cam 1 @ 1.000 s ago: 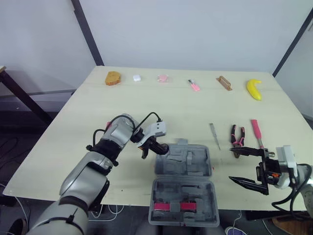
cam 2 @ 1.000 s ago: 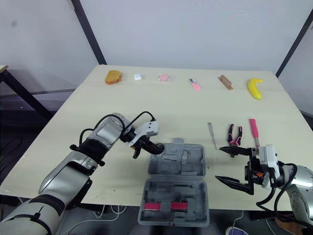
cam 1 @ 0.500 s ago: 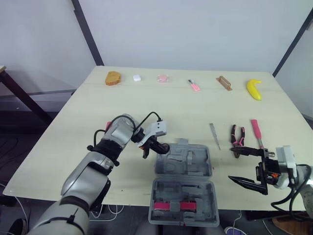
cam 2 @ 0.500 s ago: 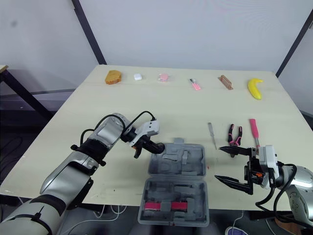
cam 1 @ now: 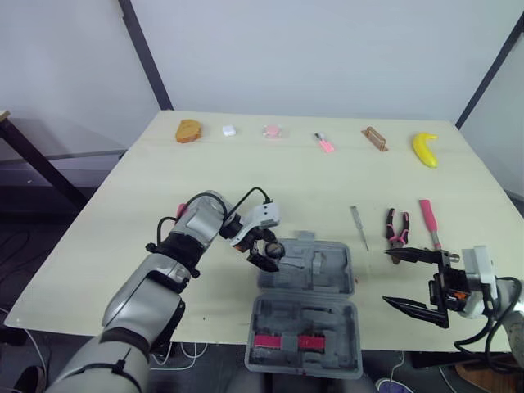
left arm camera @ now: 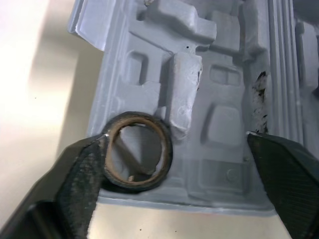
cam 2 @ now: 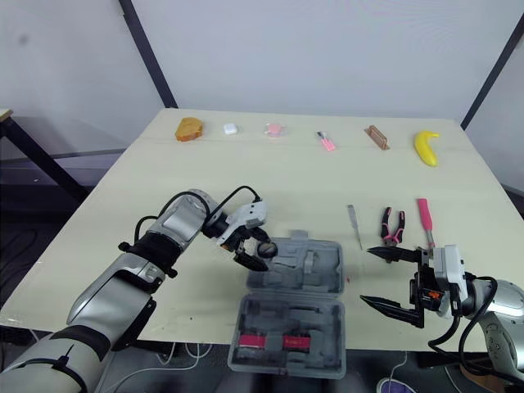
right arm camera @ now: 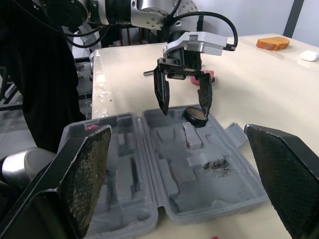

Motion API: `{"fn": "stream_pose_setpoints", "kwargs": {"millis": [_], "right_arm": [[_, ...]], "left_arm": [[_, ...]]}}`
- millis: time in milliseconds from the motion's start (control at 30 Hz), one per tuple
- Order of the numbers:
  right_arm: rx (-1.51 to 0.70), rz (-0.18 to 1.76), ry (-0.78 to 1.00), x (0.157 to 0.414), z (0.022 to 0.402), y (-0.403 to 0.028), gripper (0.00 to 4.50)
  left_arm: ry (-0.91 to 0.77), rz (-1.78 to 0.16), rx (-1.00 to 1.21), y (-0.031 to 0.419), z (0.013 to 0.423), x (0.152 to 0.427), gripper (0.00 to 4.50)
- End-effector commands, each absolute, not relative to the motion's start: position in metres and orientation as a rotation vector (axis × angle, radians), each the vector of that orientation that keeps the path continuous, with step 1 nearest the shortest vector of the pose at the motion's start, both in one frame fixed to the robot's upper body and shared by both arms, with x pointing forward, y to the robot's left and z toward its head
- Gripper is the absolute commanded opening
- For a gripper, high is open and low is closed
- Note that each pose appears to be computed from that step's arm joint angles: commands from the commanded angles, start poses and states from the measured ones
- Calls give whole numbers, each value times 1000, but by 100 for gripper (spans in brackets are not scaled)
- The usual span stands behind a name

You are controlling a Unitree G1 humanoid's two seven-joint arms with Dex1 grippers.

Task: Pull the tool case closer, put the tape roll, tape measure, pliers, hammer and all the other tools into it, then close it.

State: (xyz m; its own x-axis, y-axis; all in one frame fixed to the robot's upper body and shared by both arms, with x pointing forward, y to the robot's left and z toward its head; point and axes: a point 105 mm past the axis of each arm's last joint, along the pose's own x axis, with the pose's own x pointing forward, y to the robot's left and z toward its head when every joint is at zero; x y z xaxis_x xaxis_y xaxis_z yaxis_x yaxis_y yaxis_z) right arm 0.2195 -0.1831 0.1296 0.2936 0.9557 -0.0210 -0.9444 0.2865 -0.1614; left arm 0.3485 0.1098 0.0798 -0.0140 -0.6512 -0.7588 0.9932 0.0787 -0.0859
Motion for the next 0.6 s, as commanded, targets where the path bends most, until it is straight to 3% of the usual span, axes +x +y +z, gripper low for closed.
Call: {"fn": "stream_pose_setpoints", "kwargs": {"millis": [33,600], "right_arm": [[-181,1253,-124,220,137,-187,450],[-176,1250,-125,221,135,-187,450]], "left_arm": [[722,-1434,619,109,92,351,444],[661,-1498,559,98,114,338,444]]}}
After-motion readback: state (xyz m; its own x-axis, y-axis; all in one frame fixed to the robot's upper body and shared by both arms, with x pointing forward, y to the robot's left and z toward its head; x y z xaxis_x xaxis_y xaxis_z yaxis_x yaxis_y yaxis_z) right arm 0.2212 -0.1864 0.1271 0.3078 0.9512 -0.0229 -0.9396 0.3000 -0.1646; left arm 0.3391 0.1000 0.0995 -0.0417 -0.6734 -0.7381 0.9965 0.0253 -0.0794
